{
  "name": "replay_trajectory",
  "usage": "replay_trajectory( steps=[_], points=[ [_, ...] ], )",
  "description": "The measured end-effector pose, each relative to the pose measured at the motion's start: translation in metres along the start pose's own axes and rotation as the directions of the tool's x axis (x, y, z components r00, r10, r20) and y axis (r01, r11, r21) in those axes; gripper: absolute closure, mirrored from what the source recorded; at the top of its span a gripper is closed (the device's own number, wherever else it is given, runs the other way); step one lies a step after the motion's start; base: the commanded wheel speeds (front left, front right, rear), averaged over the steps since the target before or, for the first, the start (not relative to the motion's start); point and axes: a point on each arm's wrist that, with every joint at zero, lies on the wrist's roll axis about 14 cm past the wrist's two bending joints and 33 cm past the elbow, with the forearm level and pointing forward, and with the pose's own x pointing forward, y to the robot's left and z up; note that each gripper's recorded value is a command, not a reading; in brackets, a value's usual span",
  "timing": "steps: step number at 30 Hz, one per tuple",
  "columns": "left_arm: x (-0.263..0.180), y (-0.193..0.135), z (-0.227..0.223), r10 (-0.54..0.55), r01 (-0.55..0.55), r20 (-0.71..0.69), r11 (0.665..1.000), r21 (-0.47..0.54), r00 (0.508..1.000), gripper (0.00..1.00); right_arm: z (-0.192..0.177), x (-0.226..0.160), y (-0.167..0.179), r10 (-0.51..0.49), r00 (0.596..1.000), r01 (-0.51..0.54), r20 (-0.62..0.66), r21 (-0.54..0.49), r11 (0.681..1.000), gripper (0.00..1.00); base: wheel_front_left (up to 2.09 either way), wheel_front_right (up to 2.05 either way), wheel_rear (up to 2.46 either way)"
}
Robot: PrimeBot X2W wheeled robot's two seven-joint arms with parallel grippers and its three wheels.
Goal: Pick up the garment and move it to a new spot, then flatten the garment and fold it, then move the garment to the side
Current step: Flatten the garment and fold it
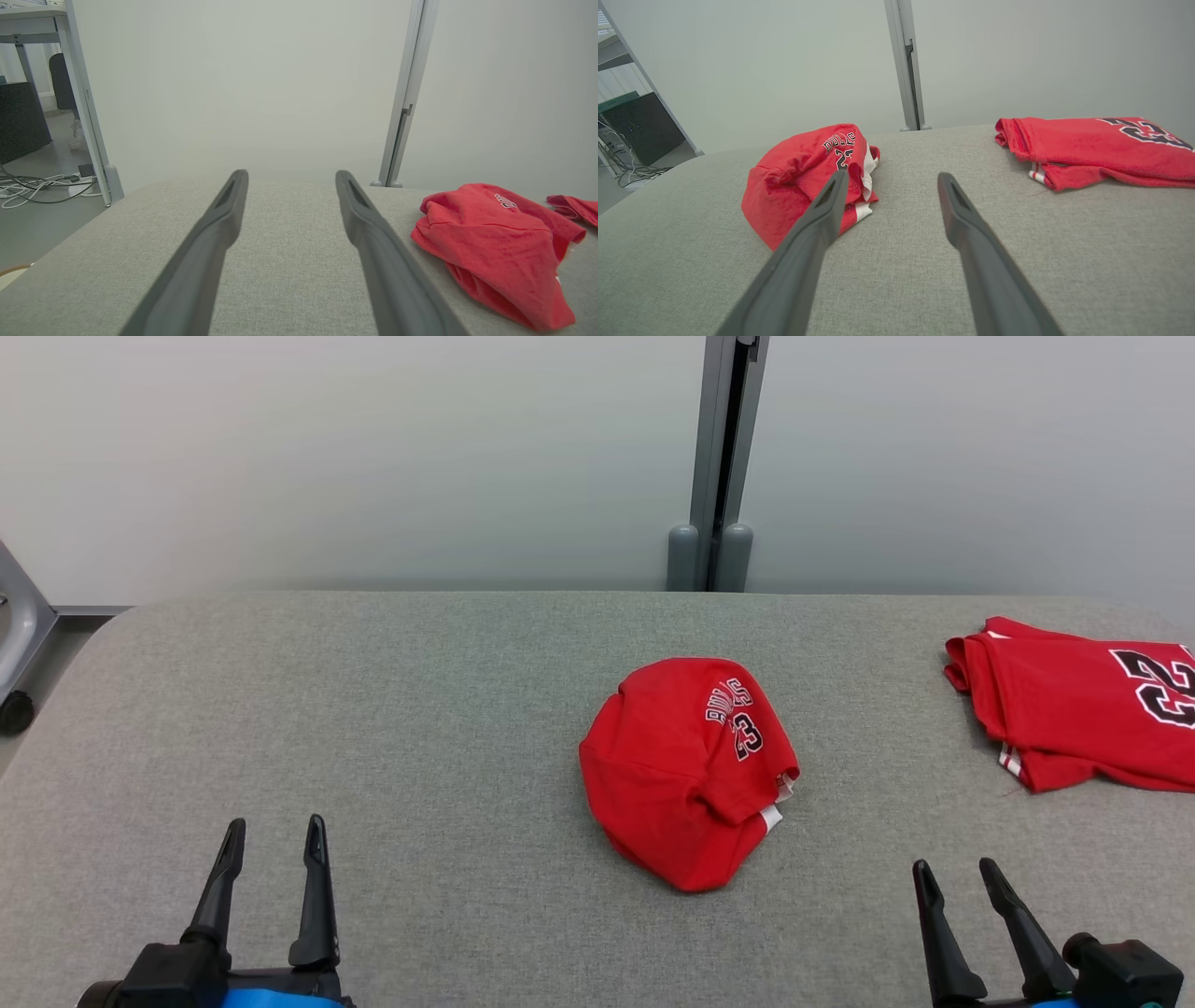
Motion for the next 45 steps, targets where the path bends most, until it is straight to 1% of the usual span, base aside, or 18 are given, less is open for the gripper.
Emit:
replay_trajectory(
  steps=[16,20,24,28,34,39,45],
  points=[
    [-0.001,0.002,0.000,0.005,-0.005,0.001,1.000,0.002,1.000,0.00,-0.002,-0.003,-0.002,-0.005,1.000,0.005,-0.006,0.000,1.000,0.00,0.00,0.00,0.00],
    [-0.001,0.001,-0.002,0.003,-0.003,-0.004,1.000,-0.001,1.000,0.00,0.002,0.004,0.000,0.003,1.000,-0.003,0.000,-0.012,1.000,0.00,0.00,0.00,0.00],
    [0.001,0.002,-0.003,0.005,-0.005,-0.005,1.000,0.000,1.000,0.00,0.015,0.024,0.008,0.033,0.999,-0.032,0.025,-0.035,0.999,0.00,0.00,0.00,0.00],
    [0.006,0.000,-0.004,0.005,-0.005,-0.008,1.000,-0.006,1.000,0.00,0.033,0.055,0.024,0.086,0.994,-0.082,0.063,-0.068,0.994,0.00,0.00,0.00,0.00],
    [0.012,0.002,-0.009,0.015,-0.016,-0.023,1.000,-0.010,1.000,0.00,0.039,0.104,0.044,0.145,0.989,-0.139,0.042,-0.115,0.984,0.00,0.00,0.00,0.00],
    [0.016,0.010,-0.013,0.044,-0.045,-0.035,0.999,-0.009,0.998,0.00,0.022,0.136,0.045,0.154,0.988,-0.156,-0.023,-0.133,0.979,0.00,0.00,0.00,0.00],
    [0.015,0.025,-0.017,0.094,-0.094,-0.050,0.996,0.000,0.994,0.00,-0.028,0.158,0.040,0.146,0.975,-0.169,-0.168,-0.136,0.976,0.00,0.00,0.00,0.00]
  ],
)
